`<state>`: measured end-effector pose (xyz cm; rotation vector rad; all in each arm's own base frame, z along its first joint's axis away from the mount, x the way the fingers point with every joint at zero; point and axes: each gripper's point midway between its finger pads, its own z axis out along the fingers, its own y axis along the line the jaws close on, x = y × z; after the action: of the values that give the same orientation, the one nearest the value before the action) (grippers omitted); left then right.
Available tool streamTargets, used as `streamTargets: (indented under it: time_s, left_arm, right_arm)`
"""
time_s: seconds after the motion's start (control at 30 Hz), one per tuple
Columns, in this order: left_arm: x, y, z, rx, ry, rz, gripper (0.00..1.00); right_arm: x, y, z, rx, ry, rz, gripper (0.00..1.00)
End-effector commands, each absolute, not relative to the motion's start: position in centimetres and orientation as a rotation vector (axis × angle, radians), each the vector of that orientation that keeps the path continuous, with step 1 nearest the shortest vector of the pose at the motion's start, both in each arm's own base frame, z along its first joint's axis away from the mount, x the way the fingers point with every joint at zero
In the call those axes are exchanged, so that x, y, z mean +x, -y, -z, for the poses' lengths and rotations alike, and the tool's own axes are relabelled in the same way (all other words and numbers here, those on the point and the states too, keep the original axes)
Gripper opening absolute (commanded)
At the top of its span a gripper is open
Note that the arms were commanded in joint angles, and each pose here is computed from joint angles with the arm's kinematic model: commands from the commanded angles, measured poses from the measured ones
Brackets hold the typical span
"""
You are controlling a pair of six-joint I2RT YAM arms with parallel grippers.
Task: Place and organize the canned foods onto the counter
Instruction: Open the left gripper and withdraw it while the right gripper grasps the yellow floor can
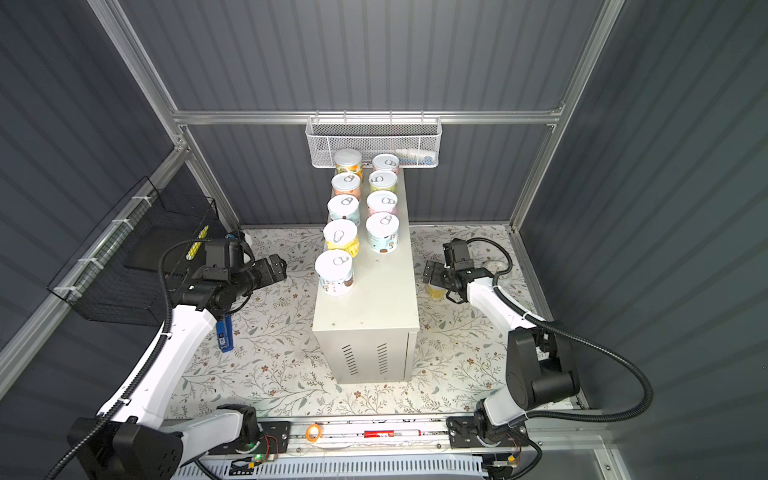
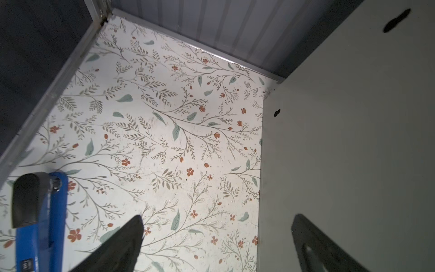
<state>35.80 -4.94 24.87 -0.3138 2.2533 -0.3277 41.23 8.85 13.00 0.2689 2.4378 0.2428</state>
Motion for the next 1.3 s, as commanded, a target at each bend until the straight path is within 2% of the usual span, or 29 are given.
streamTargets:
  time_s: [0.0,0.43,0.93,1.13,1.2,1.27]
  left_arm:
    - [37.1,6.6,-25.4,-0.293,-2.159,0.525,0.99]
    - [36.7,6.4,-22.9,-0.308,-2.171,0.519,0.99]
    - [36.8,6.9,-21.4,-0.305,-2.199,0.547,0.99]
    - [36.8,7.0,-21.2,-0.306,-2.204,0.551,0.99]
    - [36.8,7.0,-21.3,-0.305,-2.201,0.55,0.99]
    - [36.7,6.9,-21.3,-0.305,-2.201,0.55,0.99]
  right_arm:
    - [41.9,-8.1,-12.4,0.264,-2.46,-0.168,0.99]
    - [44.4,-8.8,-7.2,0.304,-2.562,-0.144,0.99]
    - [44.7,-8.9,-4.9,0.318,-2.602,-0.105,0.87]
    - [44.6,-8.9,-4.4,0.313,-2.613,-0.105,0.79]
    - [44.4,-8.9,-4.2,0.306,-2.62,-0.1,0.75]
    - [44.1,-8.9,-4.0,0.301,-2.63,-0.099,0.66]
